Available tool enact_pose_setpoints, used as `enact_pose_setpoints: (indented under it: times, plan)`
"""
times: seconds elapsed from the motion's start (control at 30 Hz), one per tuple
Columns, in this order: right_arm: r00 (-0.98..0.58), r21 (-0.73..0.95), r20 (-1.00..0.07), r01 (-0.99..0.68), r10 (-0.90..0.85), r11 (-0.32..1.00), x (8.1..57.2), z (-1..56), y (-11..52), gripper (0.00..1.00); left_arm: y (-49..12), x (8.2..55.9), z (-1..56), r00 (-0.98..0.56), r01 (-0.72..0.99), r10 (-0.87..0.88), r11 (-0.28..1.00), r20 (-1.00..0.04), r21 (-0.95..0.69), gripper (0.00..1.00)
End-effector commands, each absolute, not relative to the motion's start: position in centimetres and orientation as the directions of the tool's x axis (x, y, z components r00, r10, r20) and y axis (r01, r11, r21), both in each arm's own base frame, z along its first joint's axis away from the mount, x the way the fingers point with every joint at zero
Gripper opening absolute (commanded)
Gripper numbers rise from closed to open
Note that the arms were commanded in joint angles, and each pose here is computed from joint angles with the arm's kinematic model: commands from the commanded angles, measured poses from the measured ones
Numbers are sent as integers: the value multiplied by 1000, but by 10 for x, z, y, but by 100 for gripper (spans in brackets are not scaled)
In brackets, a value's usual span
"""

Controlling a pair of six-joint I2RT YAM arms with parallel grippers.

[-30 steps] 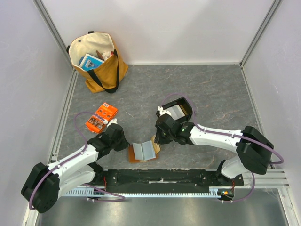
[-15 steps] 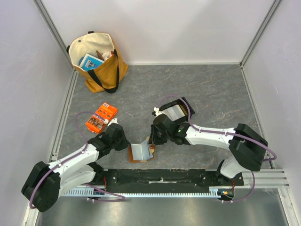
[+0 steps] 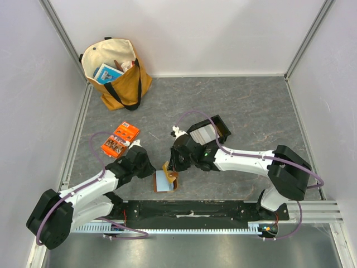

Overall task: Put the credit cards into the card holder
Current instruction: Turn over the card slot in the card holder.

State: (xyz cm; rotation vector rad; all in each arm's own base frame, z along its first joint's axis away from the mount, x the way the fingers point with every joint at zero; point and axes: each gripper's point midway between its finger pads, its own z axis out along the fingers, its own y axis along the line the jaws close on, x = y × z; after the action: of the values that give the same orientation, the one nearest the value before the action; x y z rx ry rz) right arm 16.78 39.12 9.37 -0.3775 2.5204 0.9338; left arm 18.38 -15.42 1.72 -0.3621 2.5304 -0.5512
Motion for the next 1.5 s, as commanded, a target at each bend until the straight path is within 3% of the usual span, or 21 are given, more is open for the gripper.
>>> enact_pose_setpoints:
  times: [0.0, 0.37, 0.63, 1.47]
  plan:
    - [-837, 489, -543, -379, -65, 786, 186, 107, 371, 0, -150, 184, 14, -825, -138, -344, 892, -448, -430, 2]
    - [-839, 439, -539, -352, -71, 827, 186, 99, 350, 0, -150, 184, 14, -826, -129, -335, 895, -453, -427, 2]
    - [-817, 469, -576, -348, -17, 812, 192, 124, 349, 0, -151, 185, 16, -826, -122, -332, 895, -456, -430, 2]
    - [-840, 560, -540, -321, 43, 764, 190, 126, 346, 0, -152, 185, 12, -834, -112, -315, 901, -453, -419, 2]
